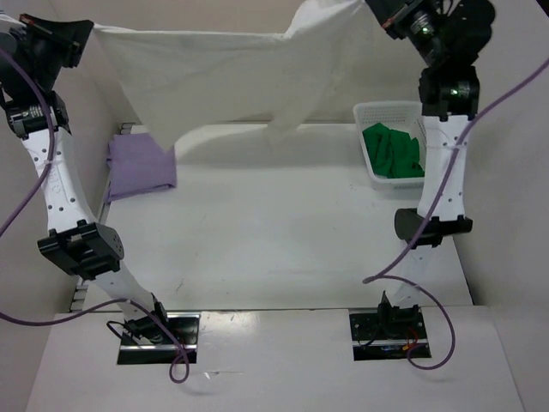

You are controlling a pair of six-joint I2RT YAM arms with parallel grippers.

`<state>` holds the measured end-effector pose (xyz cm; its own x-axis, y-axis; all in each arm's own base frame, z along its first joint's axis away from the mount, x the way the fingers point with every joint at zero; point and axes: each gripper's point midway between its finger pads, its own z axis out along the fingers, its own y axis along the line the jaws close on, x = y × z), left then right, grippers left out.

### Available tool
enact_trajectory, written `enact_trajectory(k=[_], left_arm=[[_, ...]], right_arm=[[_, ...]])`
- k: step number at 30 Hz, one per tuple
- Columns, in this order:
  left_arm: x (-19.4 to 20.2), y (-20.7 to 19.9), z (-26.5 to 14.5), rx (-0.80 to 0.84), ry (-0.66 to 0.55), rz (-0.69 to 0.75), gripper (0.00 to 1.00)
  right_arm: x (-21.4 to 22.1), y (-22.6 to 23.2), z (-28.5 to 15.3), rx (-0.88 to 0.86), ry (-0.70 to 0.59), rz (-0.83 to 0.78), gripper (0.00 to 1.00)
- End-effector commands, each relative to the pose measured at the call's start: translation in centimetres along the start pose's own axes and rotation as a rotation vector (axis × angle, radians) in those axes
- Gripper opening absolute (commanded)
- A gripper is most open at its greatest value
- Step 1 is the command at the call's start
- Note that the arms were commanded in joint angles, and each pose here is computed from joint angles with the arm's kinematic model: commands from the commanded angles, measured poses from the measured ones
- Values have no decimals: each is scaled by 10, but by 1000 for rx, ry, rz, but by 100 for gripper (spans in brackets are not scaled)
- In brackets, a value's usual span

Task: Fold and stack the t-shirts
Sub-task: Flatten out the tshirt

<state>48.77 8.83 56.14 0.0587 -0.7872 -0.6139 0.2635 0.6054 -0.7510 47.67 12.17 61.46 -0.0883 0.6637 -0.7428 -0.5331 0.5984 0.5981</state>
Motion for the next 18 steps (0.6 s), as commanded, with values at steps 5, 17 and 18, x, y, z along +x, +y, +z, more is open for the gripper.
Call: enact_trajectory(k=[5,17,18], left_arm=[[-3,-14,-34,11,-46,97,0],[242,221,-149,-453,354,-84,0],[265,248,-177,-550,391,-110,0]], right_arm=[[39,10,-51,56,167,-71,0],[351,-234,-252,728,790,165,0],[358,-237,-269,766,821,189,0]])
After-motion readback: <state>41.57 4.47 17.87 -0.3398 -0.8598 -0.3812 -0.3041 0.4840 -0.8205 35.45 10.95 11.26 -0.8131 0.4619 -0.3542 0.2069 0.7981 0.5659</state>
